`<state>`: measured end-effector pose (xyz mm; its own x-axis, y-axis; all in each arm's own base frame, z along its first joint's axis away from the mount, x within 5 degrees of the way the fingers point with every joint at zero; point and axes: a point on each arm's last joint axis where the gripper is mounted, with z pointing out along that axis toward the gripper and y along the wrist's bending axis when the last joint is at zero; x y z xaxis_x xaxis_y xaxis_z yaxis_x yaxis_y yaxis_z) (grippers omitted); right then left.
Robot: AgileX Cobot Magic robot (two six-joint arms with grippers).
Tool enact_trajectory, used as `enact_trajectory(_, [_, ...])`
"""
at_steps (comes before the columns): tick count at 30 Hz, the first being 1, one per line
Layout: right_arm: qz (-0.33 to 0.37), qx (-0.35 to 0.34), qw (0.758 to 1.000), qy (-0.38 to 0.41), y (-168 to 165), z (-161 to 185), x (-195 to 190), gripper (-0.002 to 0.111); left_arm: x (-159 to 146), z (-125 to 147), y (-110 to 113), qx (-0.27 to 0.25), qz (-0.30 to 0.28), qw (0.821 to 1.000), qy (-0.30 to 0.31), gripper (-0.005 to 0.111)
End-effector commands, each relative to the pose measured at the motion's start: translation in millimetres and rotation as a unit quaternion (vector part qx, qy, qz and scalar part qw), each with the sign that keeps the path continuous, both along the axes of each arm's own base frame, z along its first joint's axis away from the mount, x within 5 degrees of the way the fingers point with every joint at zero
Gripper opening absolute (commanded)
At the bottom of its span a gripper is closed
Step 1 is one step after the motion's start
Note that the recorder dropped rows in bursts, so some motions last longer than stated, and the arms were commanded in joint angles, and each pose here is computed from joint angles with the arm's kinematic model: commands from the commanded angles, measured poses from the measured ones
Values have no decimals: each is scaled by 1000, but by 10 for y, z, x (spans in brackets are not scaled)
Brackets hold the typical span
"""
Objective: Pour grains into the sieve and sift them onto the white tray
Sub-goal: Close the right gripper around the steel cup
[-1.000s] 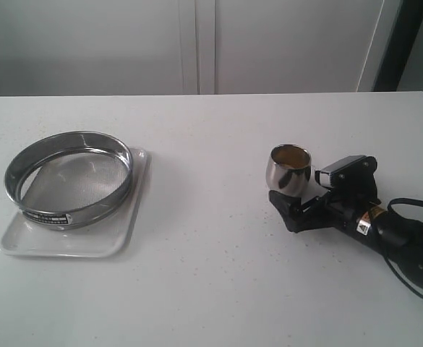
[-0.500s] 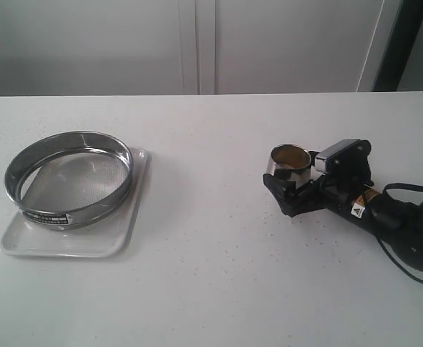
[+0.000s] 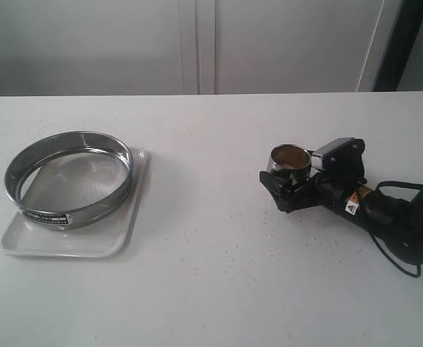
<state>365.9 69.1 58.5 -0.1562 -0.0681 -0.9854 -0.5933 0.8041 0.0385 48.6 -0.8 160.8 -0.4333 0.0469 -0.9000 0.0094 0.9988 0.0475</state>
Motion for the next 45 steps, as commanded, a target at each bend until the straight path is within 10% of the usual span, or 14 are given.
enact_trajectory(1, [2, 6, 1000, -5, 1, -19, 30, 102, -5, -27, -2, -5, 2, 1000, 6, 0])
enact_trajectory(26, [17, 4, 1000, -11, 64, -111, 132, 98, -5, -27, -2, -5, 2, 1000, 6, 0])
enact_trajectory(40, [20, 49, 998, 24, 153, -111, 113, 2, -5, -27, -2, -5, 2, 1000, 6, 0])
enact_trajectory(45, [11, 51, 998, 23, 141, -108, 124, 0, -5, -27, -2, -5, 2, 1000, 6, 0])
